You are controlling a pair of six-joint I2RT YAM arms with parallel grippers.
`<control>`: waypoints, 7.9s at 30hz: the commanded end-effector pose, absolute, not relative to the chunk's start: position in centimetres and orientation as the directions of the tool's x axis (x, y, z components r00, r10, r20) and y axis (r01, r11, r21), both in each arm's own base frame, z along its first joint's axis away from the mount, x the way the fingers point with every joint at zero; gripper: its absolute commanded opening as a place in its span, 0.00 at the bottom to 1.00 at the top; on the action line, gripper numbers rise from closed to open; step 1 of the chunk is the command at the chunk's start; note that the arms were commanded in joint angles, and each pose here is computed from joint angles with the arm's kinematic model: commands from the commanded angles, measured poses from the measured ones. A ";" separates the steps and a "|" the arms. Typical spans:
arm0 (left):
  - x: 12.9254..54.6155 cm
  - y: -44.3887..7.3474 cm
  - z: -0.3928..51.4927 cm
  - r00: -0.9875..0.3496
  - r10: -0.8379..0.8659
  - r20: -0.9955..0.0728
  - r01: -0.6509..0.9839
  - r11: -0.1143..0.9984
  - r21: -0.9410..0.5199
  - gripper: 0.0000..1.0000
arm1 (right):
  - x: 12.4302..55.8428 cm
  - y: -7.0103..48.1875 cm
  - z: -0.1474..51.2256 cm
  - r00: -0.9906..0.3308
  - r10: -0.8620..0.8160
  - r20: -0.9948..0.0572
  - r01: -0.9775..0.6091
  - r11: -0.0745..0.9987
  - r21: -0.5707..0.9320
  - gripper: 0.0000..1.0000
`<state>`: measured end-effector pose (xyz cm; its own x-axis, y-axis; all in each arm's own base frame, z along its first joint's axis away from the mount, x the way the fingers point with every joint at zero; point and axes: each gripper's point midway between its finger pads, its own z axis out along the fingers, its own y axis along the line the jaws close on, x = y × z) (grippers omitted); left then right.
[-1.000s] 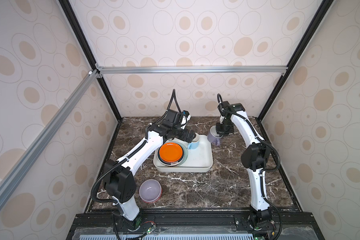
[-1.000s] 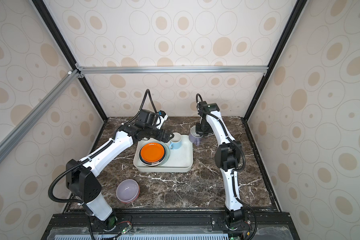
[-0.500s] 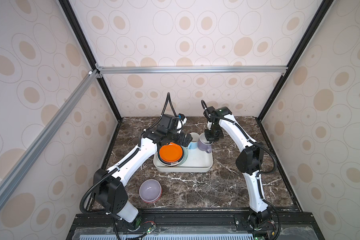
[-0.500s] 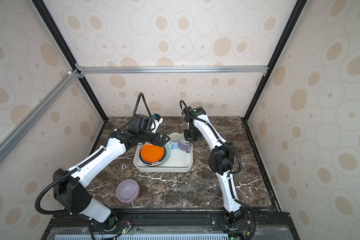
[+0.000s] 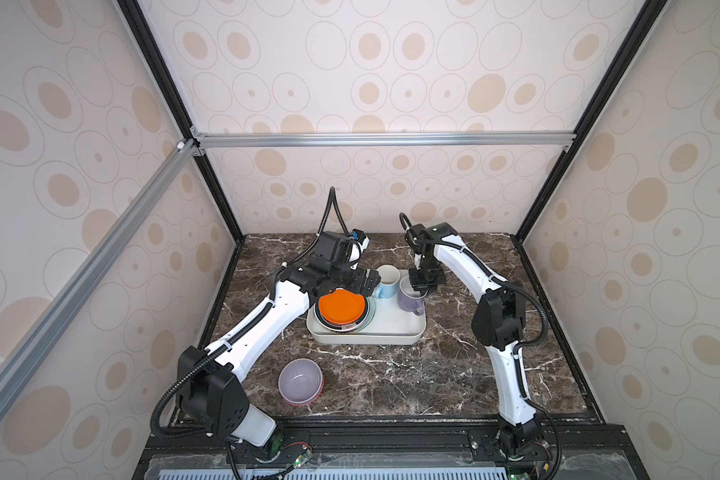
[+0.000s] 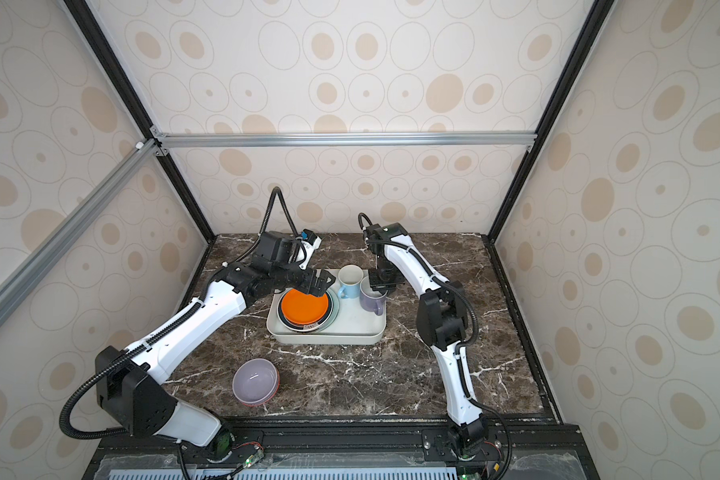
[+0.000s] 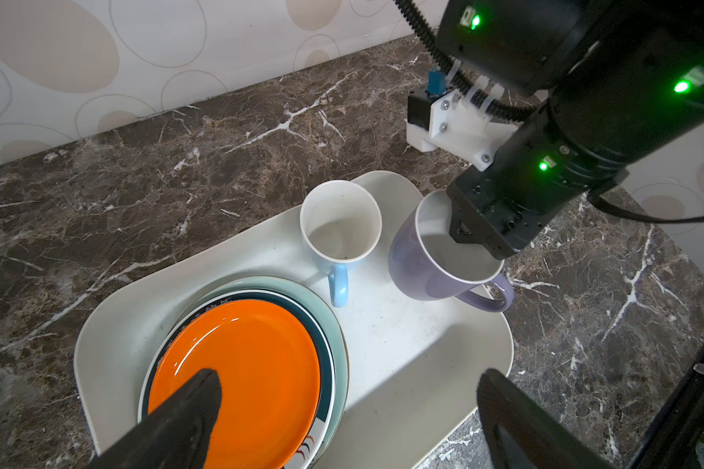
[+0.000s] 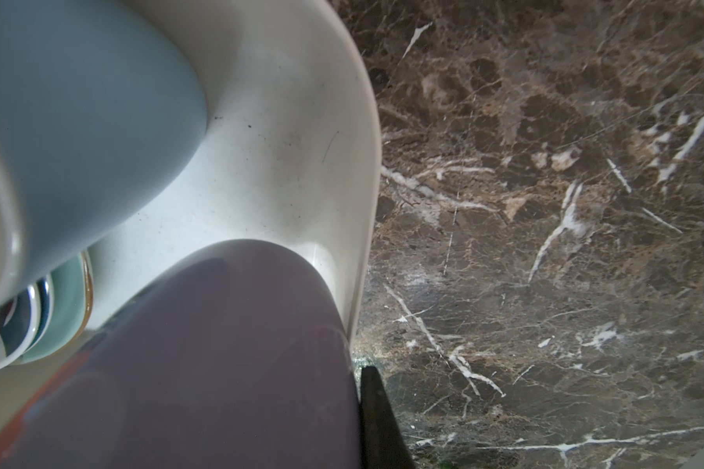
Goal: Place the mixed dishes into the plastic bin
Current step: 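Lift the lavender mug and set it upright in the bin beside the light-blue mug, then open the right gripper and move it toward the bowls while the left moves too, then lower the right gripper onto the lavender bowl's rim while the left hovers nearby, then close the right gripper on the lavender bowl's rim, then lift the lavender bowl off the patterned bowl and carry it into the bin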
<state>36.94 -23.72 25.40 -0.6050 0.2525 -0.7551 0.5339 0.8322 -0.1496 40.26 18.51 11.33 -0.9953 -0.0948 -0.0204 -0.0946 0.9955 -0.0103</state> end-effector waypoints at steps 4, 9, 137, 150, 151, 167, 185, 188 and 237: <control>37.5 -23.5 26.0 -0.587 0.283 -0.758 0.543 0.832 -0.110 0.99 | 41.0 18.2 10.7 -0.994 -0.108 -0.023 -0.106 0.993 -0.050 0.11; 38.0 -23.6 25.7 -0.595 0.289 -0.750 0.541 0.834 -0.108 0.99 | 41.4 18.4 10.0 -0.993 -0.115 -0.016 -0.114 0.992 -0.051 0.11; 22.2 -14.7 6.6 -0.977 -0.204 -0.069 -0.165 0.914 -0.371 0.30 | 21.8 25.2 15.7 -0.966 -0.231 -0.115 -0.250 0.949 0.191 0.54; 24.8 -20.3 7.0 -0.994 -0.062 -0.093 -0.019 0.916 -0.400 0.39 | 20.3 24.6 15.6 -0.970 -0.228 -0.082 -0.241 0.945 0.220 0.55; 24.6 -20.6 7.1 -0.994 -0.054 -0.094 -0.012 0.915 -0.403 0.42 | 20.3 25.0 15.3 -0.969 -0.235 -0.076 -0.246 0.941 0.233 0.54; 23.8 -17.7 12.9 -0.968 -0.102 -0.227 -0.008 0.925 -0.379 0.88 | 20.9 32.5 10.5 -0.946 -0.325 0.011 -0.302 0.890 0.342 0.48; 24.0 -11.5 14.5 -0.938 -0.192 -0.288 -0.077 0.928 -0.365 0.99 | 21.6 33.6 9.0 -0.934 -0.353 0.059 -0.330 0.913 0.241 0.21; 24.6 -11.3 14.6 -0.936 -0.191 -0.295 -0.073 0.926 -0.370 1.00 | 21.7 33.5 9.0 -0.933 -0.355 0.066 -0.333 0.916 0.225 0.13; 35.4 -11.4 19.4 -0.885 -0.227 -0.407 -0.047 0.912 -0.407 0.99 | 33.3 25.8 16.0 -0.965 -0.256 -0.053 -0.261 0.941 0.214 0.00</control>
